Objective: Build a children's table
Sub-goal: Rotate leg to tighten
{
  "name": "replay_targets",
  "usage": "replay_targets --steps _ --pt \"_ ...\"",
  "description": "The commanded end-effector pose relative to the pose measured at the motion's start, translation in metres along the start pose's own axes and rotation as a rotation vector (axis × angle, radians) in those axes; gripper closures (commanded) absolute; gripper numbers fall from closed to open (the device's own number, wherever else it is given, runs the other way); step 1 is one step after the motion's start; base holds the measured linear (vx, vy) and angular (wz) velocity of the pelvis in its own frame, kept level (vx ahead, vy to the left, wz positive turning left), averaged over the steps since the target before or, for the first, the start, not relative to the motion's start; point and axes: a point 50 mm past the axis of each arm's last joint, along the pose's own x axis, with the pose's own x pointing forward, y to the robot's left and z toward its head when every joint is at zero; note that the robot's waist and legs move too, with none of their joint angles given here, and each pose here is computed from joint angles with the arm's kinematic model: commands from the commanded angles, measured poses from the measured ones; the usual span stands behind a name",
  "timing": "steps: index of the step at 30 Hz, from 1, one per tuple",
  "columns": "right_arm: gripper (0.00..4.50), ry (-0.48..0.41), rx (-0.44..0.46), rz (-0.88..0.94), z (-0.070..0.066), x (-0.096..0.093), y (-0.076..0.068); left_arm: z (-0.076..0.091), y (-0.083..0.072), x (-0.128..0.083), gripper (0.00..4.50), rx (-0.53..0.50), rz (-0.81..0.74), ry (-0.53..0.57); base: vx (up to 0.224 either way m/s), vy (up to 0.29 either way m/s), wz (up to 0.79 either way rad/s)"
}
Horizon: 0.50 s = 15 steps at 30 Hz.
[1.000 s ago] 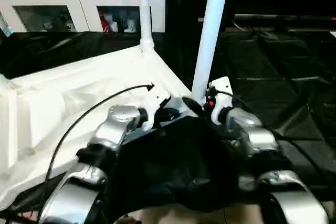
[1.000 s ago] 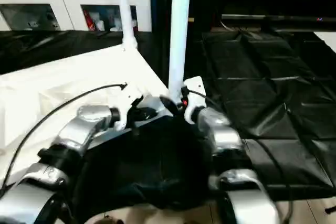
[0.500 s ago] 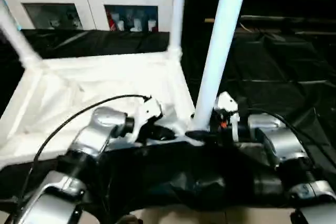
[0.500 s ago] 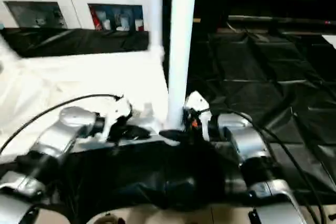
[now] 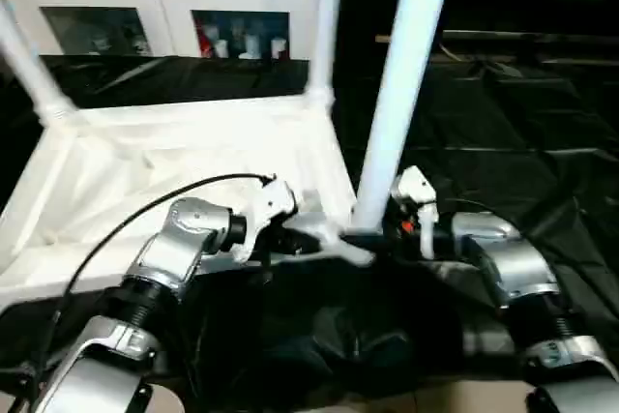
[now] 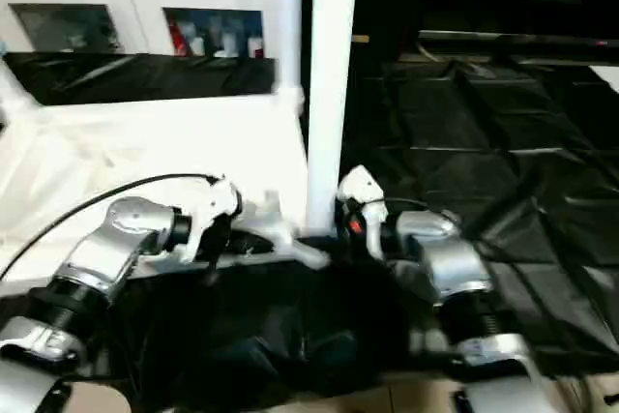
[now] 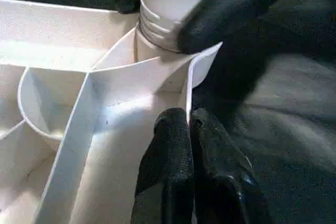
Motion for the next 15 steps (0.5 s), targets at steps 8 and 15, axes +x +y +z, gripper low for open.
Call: replay_targets --steps 8,15 --pt "1.83 -0.010 0.155 -0.265 -0.004 0.052 0.016 0.048 0.004 0.037 4.50 0.027 0.190 -0.133 0.000 0.000 0.00" --pt "1.10 -0.080 0.130 -0.151 0.006 0.063 0.030 0.048 0.004 0.037 4.50 0.036 0.175 -0.142 0.000 0.000 0.00"
